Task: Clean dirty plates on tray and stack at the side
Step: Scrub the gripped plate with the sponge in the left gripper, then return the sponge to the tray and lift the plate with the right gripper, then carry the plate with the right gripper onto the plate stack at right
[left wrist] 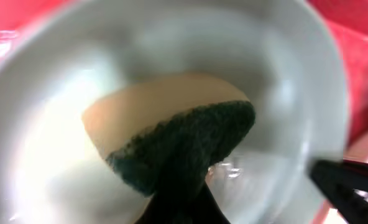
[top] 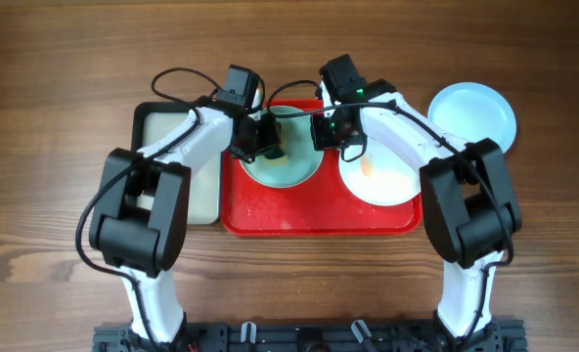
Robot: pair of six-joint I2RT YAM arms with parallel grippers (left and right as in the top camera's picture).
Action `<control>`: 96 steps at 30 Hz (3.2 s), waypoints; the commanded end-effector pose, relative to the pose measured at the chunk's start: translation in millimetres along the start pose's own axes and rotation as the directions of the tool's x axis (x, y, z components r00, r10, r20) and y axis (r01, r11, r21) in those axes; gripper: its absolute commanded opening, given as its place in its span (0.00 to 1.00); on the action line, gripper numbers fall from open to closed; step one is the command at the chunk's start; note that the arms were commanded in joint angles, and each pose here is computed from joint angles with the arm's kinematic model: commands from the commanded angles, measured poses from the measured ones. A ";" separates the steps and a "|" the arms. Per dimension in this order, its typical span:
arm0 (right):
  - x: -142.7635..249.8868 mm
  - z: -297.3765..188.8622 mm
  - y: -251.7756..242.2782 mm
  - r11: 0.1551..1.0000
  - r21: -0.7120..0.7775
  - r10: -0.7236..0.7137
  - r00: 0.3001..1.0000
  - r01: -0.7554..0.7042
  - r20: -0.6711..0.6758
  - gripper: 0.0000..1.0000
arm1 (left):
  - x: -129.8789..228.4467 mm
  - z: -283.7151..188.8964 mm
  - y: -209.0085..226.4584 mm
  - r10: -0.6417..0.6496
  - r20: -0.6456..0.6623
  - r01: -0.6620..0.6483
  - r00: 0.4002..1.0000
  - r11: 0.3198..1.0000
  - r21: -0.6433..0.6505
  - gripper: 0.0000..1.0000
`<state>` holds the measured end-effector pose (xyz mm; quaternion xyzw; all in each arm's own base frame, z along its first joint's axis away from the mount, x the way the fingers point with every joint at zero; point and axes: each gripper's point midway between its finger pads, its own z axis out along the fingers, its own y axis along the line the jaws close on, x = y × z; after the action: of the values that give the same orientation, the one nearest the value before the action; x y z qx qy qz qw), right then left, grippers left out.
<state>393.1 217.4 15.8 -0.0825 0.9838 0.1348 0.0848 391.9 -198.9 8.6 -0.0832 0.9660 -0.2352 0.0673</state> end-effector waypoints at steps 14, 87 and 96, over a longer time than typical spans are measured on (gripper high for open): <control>2.1 -0.6 17.7 0.997 -0.053 -0.047 0.999 0.047 0.000 0.43 | -28.5 -185.6 46.4 0.044 0.315 0.042 0.948 0.964 -0.262 0.04; -129.1 -233.4 248.0 0.602 0.787 -0.798 0.072 0.139 0.598 0.04 | 5.1 -196.3 170.5 -0.014 0.409 0.210 0.912 0.874 -0.438 0.04; -130.9 -219.6 236.1 0.725 0.676 -0.689 0.154 0.134 0.708 0.04 | 4.3 -196.4 170.3 -0.013 0.412 0.210 0.911 0.875 -0.436 0.04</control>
<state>442.2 401.9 314.6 -0.2912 0.6366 -0.1567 0.6967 331.9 32.6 98.4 -0.1875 0.9577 0.0228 0.2170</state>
